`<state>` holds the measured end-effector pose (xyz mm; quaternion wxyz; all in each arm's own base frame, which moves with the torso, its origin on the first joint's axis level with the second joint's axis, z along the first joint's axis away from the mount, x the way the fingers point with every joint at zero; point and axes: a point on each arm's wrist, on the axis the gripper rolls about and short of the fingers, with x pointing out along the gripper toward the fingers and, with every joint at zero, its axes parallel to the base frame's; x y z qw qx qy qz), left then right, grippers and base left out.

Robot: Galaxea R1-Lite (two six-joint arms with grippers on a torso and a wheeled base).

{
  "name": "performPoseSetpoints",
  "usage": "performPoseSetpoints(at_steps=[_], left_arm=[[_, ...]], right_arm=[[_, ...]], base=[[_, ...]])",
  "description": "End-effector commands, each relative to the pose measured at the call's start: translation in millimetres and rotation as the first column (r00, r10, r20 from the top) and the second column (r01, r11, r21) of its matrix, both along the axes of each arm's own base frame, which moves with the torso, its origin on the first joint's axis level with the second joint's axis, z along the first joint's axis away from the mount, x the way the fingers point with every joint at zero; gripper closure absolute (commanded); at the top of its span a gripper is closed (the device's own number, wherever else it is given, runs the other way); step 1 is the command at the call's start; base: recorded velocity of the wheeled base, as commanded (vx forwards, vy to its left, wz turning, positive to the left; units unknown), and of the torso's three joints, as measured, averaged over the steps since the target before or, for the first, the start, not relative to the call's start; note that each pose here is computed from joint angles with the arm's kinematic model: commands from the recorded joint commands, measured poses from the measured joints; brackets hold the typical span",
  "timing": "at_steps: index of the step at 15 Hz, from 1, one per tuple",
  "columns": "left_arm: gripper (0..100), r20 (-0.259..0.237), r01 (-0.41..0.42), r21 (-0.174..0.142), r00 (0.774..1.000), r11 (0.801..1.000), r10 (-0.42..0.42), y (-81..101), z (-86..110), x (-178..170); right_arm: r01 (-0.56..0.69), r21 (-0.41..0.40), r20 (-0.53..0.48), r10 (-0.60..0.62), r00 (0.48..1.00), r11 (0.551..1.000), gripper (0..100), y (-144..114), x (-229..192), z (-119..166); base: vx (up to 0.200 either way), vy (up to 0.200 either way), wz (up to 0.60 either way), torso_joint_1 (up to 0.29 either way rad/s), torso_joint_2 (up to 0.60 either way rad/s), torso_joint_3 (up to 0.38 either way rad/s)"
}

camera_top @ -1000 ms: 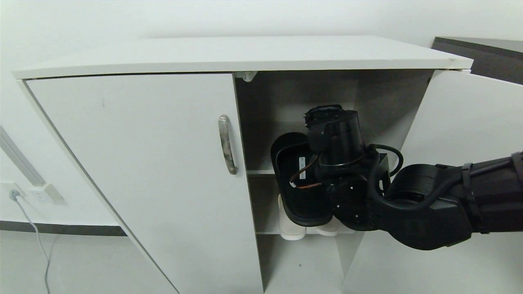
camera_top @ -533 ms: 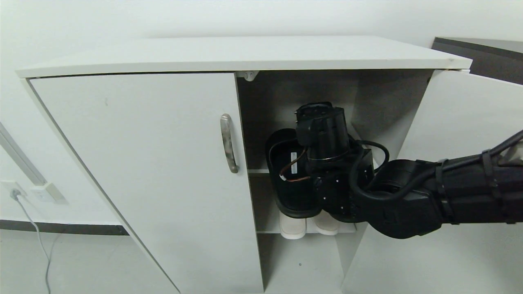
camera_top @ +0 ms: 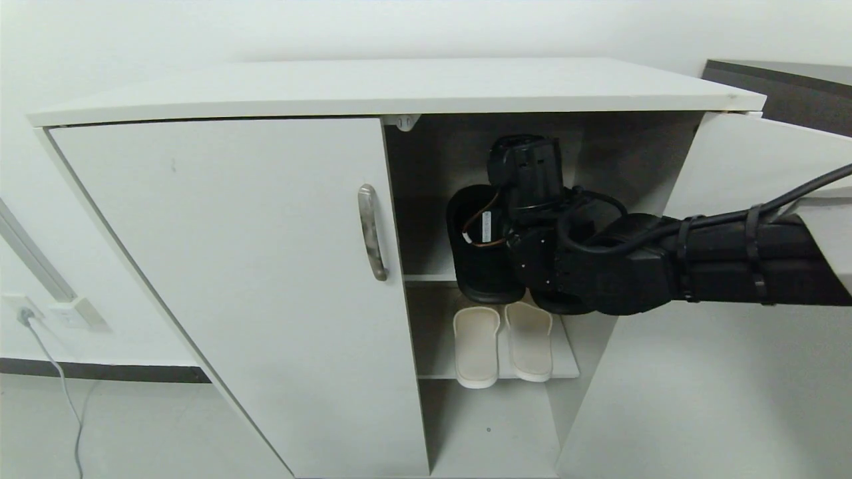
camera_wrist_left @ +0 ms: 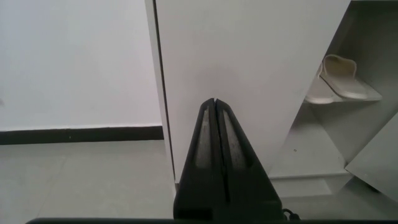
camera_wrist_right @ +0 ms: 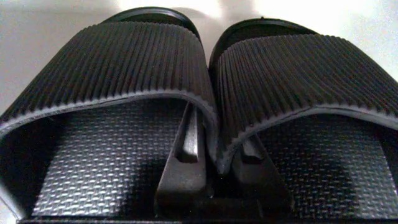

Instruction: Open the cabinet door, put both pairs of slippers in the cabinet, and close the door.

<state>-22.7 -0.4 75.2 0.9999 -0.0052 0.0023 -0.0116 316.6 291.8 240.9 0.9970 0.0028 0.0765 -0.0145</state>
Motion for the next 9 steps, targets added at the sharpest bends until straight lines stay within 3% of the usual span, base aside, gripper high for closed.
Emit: performPoseSetpoints(at_steps=[1,9], left_arm=[[100,0.000,0.000,0.000,1.000,1.000,0.000,0.0,0.0,0],[100,0.001,0.000,-0.002,1.000,1.000,0.000,0.0,0.1,0]], right_arm=[[0.021,0.005,0.000,-0.021,1.000,1.000,100,1,17,0],[-0.001,0.023,0.000,0.001,1.000,1.000,100,-2,40,-7]], base=[[0.000,0.000,0.00,0.000,0.00,0.000],[0.000,0.000,0.00,0.000,0.00,0.000]])
